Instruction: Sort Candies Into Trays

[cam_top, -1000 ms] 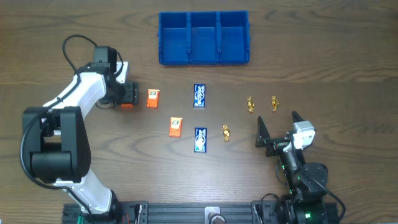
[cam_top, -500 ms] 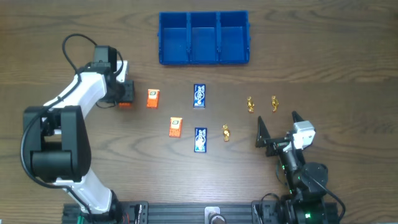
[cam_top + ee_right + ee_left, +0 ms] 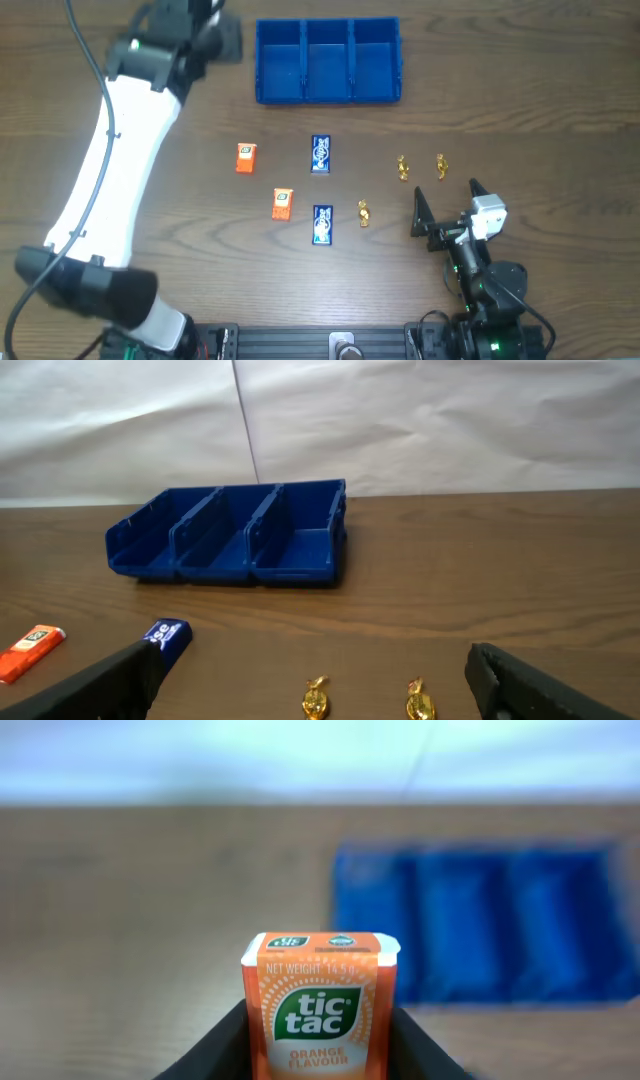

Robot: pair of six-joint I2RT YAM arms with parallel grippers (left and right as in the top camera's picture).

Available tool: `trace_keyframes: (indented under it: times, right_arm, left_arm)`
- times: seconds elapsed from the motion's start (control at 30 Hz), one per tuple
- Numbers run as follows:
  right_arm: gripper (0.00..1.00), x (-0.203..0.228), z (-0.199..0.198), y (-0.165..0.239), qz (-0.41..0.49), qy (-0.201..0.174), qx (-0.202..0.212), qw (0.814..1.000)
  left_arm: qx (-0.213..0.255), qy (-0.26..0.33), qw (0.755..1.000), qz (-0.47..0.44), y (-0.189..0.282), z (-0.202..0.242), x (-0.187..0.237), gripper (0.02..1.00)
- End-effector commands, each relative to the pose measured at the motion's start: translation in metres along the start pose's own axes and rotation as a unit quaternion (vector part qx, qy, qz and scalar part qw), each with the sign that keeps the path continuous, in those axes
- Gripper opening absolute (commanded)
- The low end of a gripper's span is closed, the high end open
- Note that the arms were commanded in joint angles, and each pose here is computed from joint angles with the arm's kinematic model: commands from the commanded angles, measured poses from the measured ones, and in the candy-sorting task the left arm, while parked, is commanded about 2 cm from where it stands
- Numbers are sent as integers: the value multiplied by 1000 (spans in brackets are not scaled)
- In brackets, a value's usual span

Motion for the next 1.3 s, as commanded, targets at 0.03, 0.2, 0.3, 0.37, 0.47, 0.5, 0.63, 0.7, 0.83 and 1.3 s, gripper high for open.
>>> trace_keyframes:
  times: [0.03,0.2,0.3,0.37,0.47,0.5,0.63,0.7,0.83,1.3]
  right_arm:
    - [998,1,-1,0,0,-2,2,1000]
    - [998,1,-1,0,0,-2,2,1000]
    - [998,1,-1,0,0,-2,2,1000]
    - [998,1,-1,0,0,-2,2,1000]
    - [998,1,-1,0,0,-2,2,1000]
    - [998,1,-1,0,0,-2,2,1000]
    - [998,1,-1,0,0,-2,2,1000]
    - [998,1,-1,0,0,-2,2,1000]
    - [998,1,-1,0,0,-2,2,1000]
    - [998,1,-1,0,0,-2,2,1000]
  left_arm:
    - [-13,11,1000,24,-52,-26,-17,338]
    - [-5,9,998,66,-107,-53,1,343]
    - [7,13,996,92,-143,-68,21,338]
    - [13,16,995,100,-159,-73,29,340]
    - [16,17,994,106,-174,-77,37,345]
    - [16,17,994,106,-175,-77,37,347]
    - [15,16,994,108,-178,-77,39,351]
    - [15,16,994,110,-178,-77,40,362]
    - [14,17,994,112,-178,-76,41,378]
    - [8,23,994,111,-179,-65,39,641]
Point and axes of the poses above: each gripper's point midway between its finger pads, its own y axis back along the fingers, its own z axis along the line the jaws close on, x = y × z, the point moved 1 cm from there along y, back along the fingers, and after that the axes turned 5 degrees about -y, right-handed, at the moved point
